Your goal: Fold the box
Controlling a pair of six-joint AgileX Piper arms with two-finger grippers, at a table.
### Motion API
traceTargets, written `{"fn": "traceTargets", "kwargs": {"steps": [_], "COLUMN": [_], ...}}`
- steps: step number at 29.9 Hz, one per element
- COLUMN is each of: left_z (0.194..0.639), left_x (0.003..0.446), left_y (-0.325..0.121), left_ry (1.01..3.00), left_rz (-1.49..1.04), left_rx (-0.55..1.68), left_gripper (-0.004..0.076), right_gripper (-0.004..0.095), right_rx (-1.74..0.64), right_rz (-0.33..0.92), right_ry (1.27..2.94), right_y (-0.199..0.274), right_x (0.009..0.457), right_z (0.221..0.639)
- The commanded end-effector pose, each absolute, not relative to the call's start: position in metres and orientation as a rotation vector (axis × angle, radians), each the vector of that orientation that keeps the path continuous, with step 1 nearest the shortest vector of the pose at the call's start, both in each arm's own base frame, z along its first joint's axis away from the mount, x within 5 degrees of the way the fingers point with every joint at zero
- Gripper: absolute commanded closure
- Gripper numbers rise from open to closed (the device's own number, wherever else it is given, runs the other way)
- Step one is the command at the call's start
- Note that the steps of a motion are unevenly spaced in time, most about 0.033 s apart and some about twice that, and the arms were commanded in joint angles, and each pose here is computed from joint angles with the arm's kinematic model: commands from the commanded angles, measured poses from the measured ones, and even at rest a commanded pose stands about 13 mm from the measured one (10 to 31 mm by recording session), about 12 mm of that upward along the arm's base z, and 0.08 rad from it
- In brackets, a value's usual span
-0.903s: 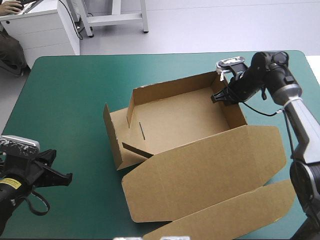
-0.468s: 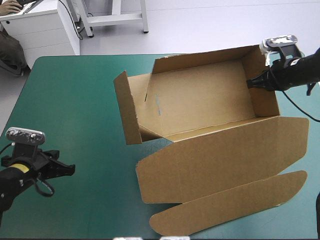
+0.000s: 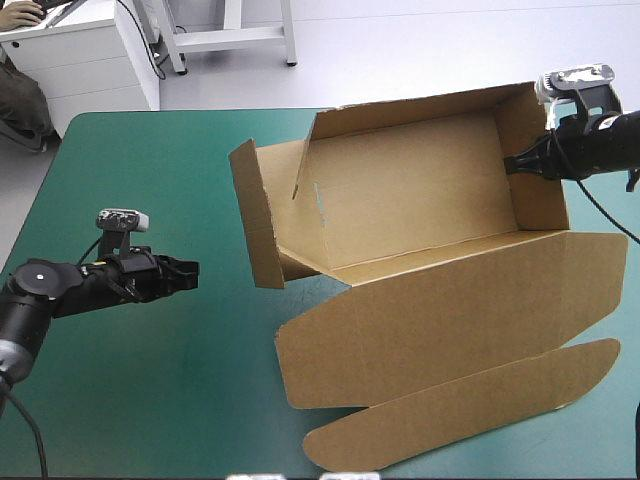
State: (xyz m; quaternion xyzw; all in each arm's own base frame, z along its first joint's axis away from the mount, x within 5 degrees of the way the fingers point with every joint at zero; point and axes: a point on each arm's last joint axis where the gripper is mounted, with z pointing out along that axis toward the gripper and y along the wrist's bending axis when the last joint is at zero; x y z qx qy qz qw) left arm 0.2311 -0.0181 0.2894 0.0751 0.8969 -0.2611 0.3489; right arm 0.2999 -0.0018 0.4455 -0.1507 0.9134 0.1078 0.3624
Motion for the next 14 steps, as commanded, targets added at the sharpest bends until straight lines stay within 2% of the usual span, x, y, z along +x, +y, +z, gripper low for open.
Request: {"fn": "traceTargets", "kwargs": {"steps": [1,5,11,14], "left_z": [0.298,0.291,0.281,0.28], "left_x": [0.246,0.26,0.271,0.272], "left_y": [-0.01,-0.005,-0.006,-0.009], "left_ry": [2.163,2.028,1.952,1.943], "left_rz": [-0.906,-1.173,-1.373,-1.384], "left_rx": [0.169,0.15,0.121,0.148], "left_gripper": [0.0706,0.0709,0.0705,0.0638], "right_gripper": [0.0928,0.0928,0.0925,0.0922], "right_rx": [-0.378,-0.374,-0.412,-0.398], "right_rz": [0.345,0.383,0.411,0.382], "right_ry": [2.275,2.267,2.259,2.264], "right_y": [0.004,0.006,0.017,0.022], "right_x": [0.284,0.285,0.285,0.286], "right_z": [0.466,0.467,0.467,0.466]}}
